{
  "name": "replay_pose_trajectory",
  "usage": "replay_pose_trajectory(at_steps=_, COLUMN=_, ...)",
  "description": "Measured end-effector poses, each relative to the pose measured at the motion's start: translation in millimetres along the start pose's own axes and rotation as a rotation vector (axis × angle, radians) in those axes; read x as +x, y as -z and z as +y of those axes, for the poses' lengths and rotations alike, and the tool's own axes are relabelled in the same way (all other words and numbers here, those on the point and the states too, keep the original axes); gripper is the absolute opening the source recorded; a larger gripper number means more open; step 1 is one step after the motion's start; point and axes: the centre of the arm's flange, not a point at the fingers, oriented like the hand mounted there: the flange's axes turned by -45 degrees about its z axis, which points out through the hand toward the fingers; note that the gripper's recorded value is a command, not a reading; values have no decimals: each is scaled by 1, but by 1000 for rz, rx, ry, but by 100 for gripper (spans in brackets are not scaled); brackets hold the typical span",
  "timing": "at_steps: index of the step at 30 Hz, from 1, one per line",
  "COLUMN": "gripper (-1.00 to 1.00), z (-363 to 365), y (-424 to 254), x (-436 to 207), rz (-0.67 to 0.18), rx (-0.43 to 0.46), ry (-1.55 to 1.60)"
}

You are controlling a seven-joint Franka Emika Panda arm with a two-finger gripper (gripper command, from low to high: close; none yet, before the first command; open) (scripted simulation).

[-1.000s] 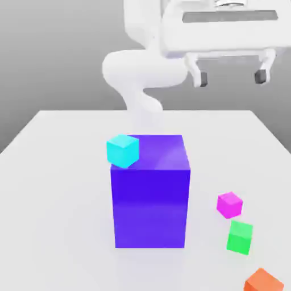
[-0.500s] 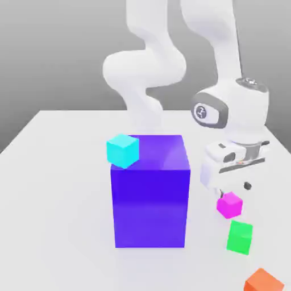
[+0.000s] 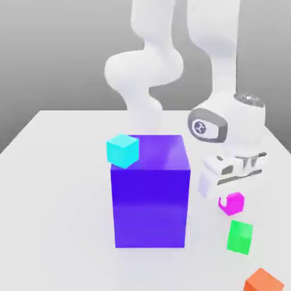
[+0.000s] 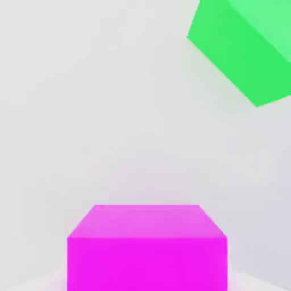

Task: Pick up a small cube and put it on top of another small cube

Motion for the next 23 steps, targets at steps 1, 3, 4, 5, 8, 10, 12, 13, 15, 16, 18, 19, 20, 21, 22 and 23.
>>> replay_pose_trajectory(at_steps=1, gripper=-100, z=0, y=8, x=0, rz=-1, rx=-1, ry=1)
replay_pose_trajectory(at_steps=3, gripper=-100, z=0, y=22, x=-1, rz=-2, rx=-2, ry=14)
replay_pose_trajectory(at_steps=4, gripper=-100, z=-2, y=27, x=4, rz=-3, rx=-2, ry=42)
replay_pose_trajectory(at_steps=5, gripper=-100, z=-2, y=32, x=11, rz=-3, rx=-1, ry=74)
replay_pose_trajectory(at_steps=8, gripper=-100, z=14, y=46, x=41, rz=-4, rx=1, ry=135)
replay_pose_trajectory(at_steps=10, gripper=-100, z=32, y=55, x=63, rz=-4, rx=1, ry=166)
replay_pose_trajectory(at_steps=12, gripper=-100, z=52, y=65, x=83, rz=-4, rx=1, ry=200)
replay_pose_trajectory(at_steps=13, gripper=-100, z=62, y=70, x=93, rz=-4, rx=1, ry=217)
replay_pose_trajectory(at_steps=15, gripper=-100, z=66, y=67, x=104, rz=-4, rx=-1, ry=259)
replay_pose_trajectory(at_steps=16, gripper=-100, z=59, y=59, x=105, rz=-4, rx=-1, ry=284)
replay_pose_trajectory(at_steps=18, gripper=-100, z=57, y=37, x=106, rz=-5, rx=-1, ry=297)
replay_pose_trajectory(at_steps=19, gripper=-100, z=56, y=26, x=106, rz=-4, rx=-1, ry=299)
replay_pose_trajectory(at_steps=20, gripper=100, z=56, y=17, x=105, rz=-4, rx=-1, ry=300)
replay_pose_trajectory(at_steps=21, gripper=100, z=56, y=17, x=105, rz=-4, rx=-1, ry=300)
replay_pose_trajectory(at_steps=22, gripper=100, z=56, y=17, x=105, rz=-4, rx=-1, ry=300)
replay_pose_trajectory(at_steps=23, gripper=100, z=56, y=17, x=105, rz=-4, rx=-1, ry=300)
